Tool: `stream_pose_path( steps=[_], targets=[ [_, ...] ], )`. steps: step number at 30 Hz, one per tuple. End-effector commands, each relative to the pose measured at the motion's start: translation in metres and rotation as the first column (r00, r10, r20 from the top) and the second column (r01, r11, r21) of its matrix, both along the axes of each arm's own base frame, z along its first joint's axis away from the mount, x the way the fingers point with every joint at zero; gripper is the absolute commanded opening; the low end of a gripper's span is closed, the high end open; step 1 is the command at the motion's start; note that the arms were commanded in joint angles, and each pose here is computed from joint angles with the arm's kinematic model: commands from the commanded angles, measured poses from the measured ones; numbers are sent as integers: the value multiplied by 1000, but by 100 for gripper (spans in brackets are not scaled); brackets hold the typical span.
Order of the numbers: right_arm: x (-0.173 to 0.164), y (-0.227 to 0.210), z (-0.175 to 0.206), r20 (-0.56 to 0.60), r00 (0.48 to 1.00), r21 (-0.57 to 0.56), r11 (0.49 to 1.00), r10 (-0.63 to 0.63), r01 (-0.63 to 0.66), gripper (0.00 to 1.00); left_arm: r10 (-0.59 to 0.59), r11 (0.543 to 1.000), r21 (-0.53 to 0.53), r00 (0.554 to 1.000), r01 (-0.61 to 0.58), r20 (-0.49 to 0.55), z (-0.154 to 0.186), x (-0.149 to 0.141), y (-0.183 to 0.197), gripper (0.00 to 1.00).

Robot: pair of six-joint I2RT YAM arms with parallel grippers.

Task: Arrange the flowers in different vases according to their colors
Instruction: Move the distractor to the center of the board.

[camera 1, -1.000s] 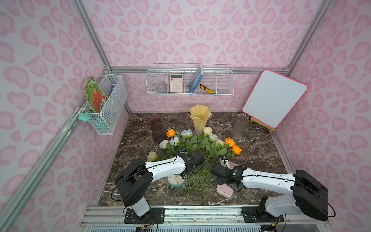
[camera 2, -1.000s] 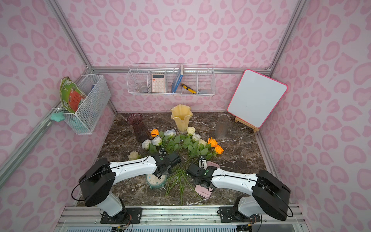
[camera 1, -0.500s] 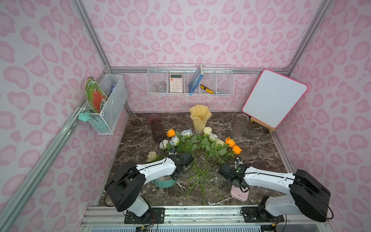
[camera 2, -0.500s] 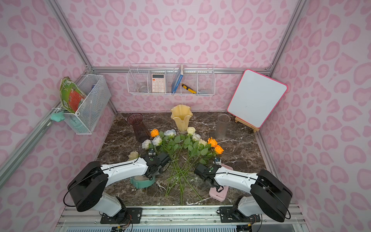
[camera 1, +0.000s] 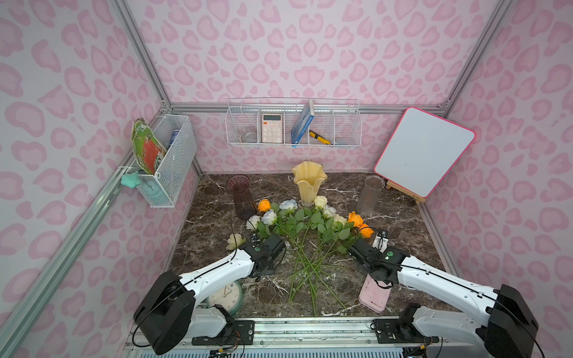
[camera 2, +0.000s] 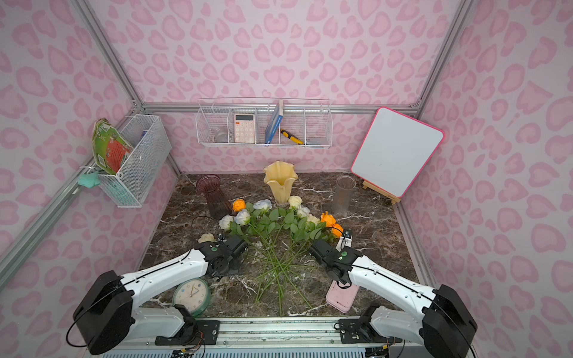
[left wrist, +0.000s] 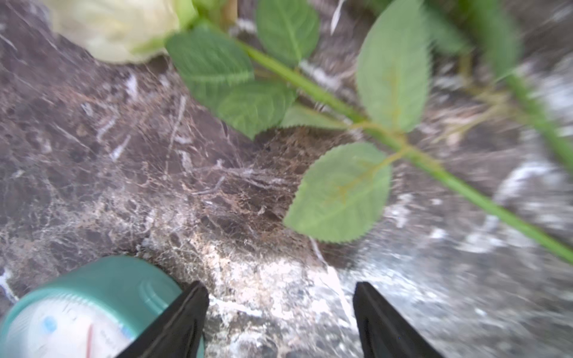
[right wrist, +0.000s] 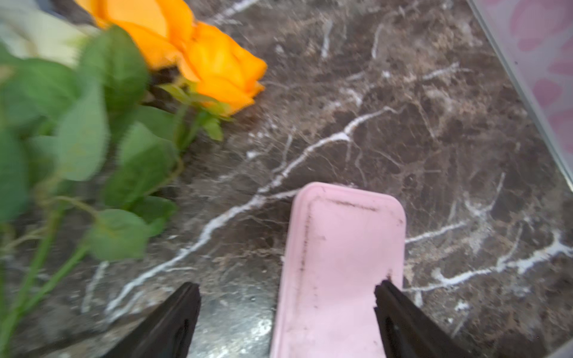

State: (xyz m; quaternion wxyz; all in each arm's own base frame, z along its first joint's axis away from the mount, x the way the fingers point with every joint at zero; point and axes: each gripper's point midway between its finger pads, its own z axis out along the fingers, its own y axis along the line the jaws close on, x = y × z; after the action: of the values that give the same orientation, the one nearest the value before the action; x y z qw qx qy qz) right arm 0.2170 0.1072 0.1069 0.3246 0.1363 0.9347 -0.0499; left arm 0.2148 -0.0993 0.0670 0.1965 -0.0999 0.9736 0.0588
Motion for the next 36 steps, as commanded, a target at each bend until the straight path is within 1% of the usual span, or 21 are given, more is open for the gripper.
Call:
stream_pose_path(
  steps=[1,3,4,5,6,7,8,10,12,13,14,16,18,22,24,27,29,30,33,35,36],
  targets=[
    [-2,21,18,43,995,19,996,88,-89,91,-18,998,-58,995,24,94,35,0,-7,80],
    [-18,39,18,30,991,77,988,130,-132,88,-54,989,-131,990,71,127,55,-8,-21,76],
    [-26,46,15,25,989,107,984,144,-146,86,-64,984,-156,990,83,127,59,-13,-26,70],
    [-37,53,12,17,987,146,976,161,-162,82,-69,980,-179,991,88,113,58,-21,-29,65],
    [-47,60,7,10,985,191,966,174,-172,75,-63,976,-201,994,79,86,53,-29,-32,58],
    [-56,66,3,9,983,233,956,183,-180,71,-56,973,-222,997,67,57,46,-37,-34,51],
    [-67,73,-2,6,981,290,938,195,-188,65,-41,966,-252,999,47,26,36,-45,-38,50],
    [-83,84,-12,-4,976,385,901,219,-201,42,-36,946,-322,999,34,-2,20,-57,-51,29],
    [-97,92,-23,-27,970,446,871,243,-206,17,-22,931,-366,1000,17,-10,8,-68,-60,7],
    [-102,93,-29,-46,969,455,868,242,-196,11,-11,931,-365,1000,7,-10,4,-72,-60,0],
    [-108,92,-37,-72,966,449,873,246,-189,8,0,933,-359,1000,-3,-7,1,-76,-60,0],
    [-115,86,-52,-122,964,401,900,235,-168,7,14,939,-344,1000,-18,-16,-7,-82,-56,0],
    [-115,78,-60,-144,967,359,922,210,-147,6,30,935,-352,999,-42,-39,-18,-88,-54,0],
    [-121,61,-75,-188,967,323,940,174,-107,5,67,916,-392,995,-89,-70,-37,-97,-48,0],
    [-127,45,-86,-219,966,298,952,135,-66,3,128,917,-372,990,-144,-67,-48,-101,-31,0],
    [-128,22,-97,-237,969,253,967,72,-10,3,182,928,-325,983,-184,-38,-54,-103,-6,0],
    [-125,3,-104,-231,973,214,976,8,42,3,222,931,-300,975,-209,9,-57,-102,13,0],
    [-121,-2,-105,-218,976,206,977,-9,56,5,256,926,-291,966,-239,23,-58,-102,24,0],
    [-104,-6,-101,-187,980,221,970,-63,105,8,345,906,-274,938,-322,39,-59,-107,52,0],
    [-91,-15,-91,-153,982,175,975,-111,137,11,395,890,-273,917,-366,59,-59,-109,69,0],
    [-86,-22,-86,-141,980,151,975,-139,160,12,392,886,-299,917,-355,70,-59,-107,68,0]
  ],
)
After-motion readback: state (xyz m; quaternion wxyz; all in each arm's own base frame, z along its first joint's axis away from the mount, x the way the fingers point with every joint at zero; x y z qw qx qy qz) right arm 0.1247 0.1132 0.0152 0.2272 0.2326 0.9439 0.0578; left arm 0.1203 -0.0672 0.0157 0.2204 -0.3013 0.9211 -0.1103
